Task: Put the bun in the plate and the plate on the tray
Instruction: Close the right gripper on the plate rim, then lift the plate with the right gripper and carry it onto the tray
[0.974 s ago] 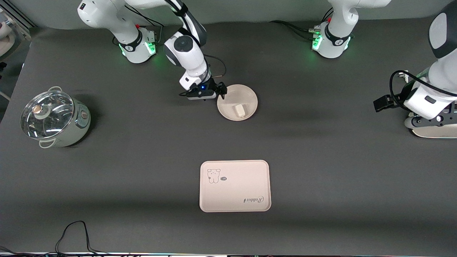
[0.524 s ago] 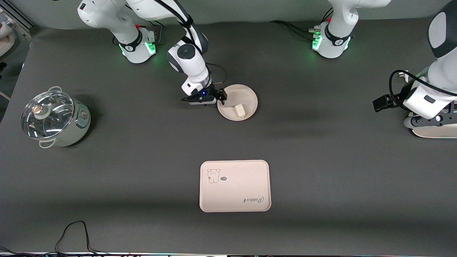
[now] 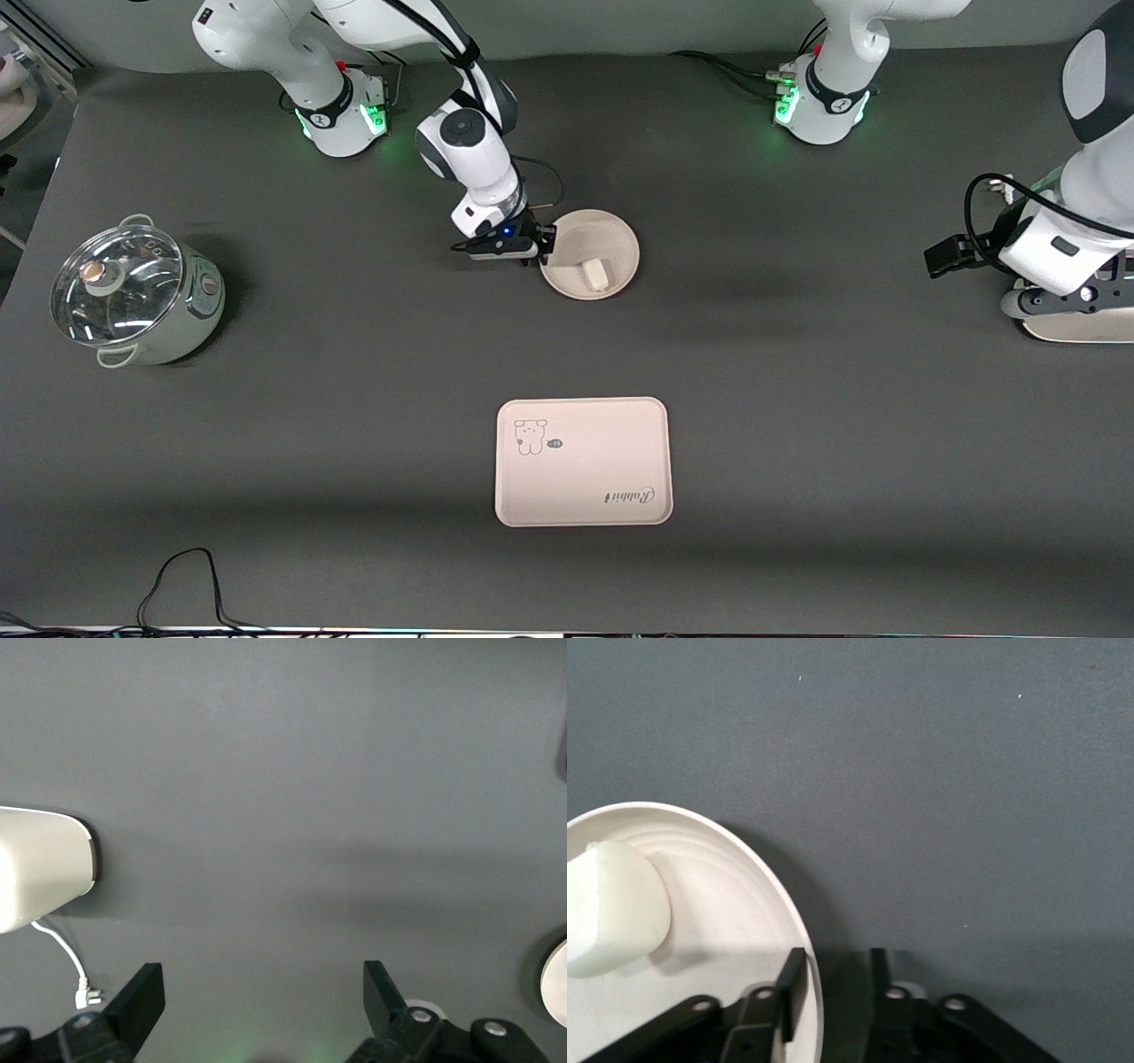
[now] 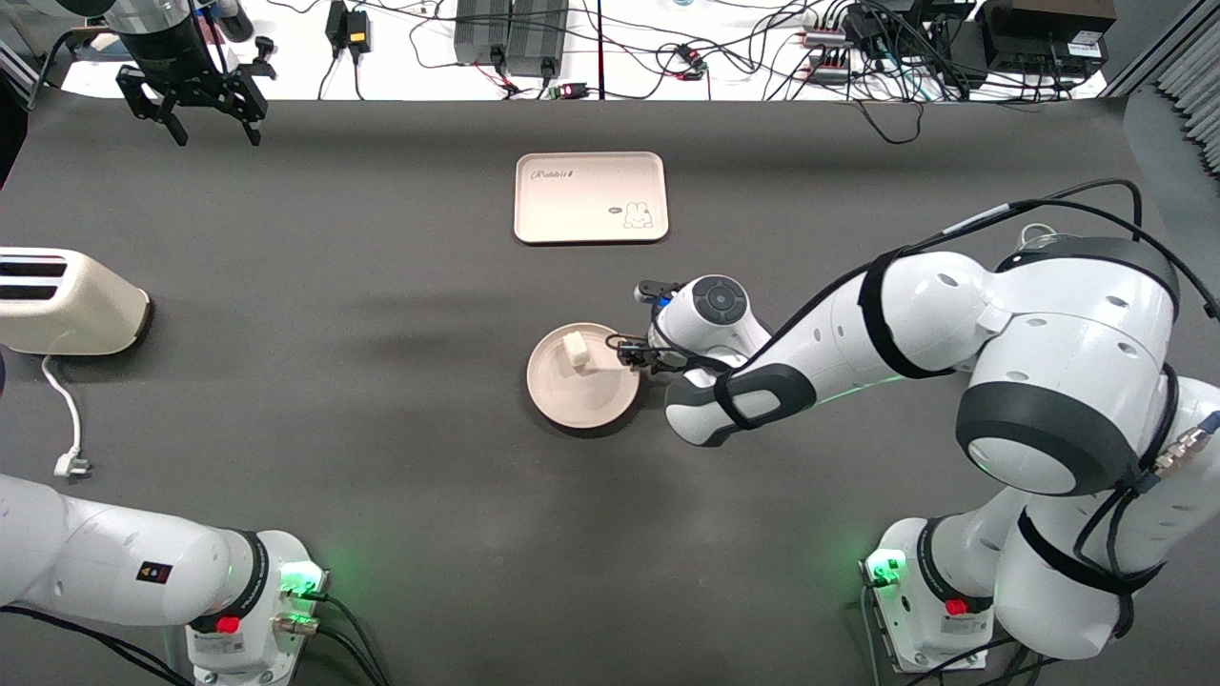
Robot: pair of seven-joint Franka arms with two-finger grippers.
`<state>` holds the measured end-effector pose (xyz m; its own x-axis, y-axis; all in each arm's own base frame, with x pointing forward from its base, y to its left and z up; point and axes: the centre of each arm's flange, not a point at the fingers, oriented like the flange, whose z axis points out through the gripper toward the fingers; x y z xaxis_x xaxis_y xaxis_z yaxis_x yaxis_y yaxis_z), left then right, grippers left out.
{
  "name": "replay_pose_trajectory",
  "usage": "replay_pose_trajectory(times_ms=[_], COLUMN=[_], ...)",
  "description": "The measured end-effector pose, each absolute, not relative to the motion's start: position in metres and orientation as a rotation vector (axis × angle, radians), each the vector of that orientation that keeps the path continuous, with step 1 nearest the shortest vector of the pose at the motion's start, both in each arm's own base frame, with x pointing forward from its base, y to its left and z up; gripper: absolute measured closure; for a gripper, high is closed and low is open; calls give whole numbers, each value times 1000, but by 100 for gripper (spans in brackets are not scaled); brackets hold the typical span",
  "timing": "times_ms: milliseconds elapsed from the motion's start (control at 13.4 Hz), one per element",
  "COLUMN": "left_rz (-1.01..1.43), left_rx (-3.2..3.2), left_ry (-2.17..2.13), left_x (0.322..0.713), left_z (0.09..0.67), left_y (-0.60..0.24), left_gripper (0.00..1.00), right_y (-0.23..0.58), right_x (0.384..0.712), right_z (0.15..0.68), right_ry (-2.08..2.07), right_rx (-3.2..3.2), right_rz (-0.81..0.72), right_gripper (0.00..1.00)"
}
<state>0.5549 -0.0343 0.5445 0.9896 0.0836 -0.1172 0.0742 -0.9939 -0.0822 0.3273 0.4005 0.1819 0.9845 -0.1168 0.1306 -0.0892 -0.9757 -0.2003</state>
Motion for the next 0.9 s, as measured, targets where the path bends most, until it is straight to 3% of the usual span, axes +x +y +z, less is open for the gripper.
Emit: replay_pose_trajectory(times_ms=[75, 300, 599, 899], left_rz=[185, 194, 195, 211], left_rx=[-3056, -3055, -3055, -3053], left_ry=[-121, -115, -111, -101], left_x=[555, 554, 554, 552], left_z=[544, 544, 545, 547], left_y=[-35, -37, -38, -42], left_gripper=[0, 0, 0, 0], right_y=[401, 402, 404, 394], right_x=[327, 327, 334, 361], right_z=[182, 183, 194, 243], right_ry=[153, 152, 160, 190], right_rx=[-2934, -2933, -2912, -2899], right_rz=[-211, -211, -230, -217], right_gripper=[81, 91, 91, 96])
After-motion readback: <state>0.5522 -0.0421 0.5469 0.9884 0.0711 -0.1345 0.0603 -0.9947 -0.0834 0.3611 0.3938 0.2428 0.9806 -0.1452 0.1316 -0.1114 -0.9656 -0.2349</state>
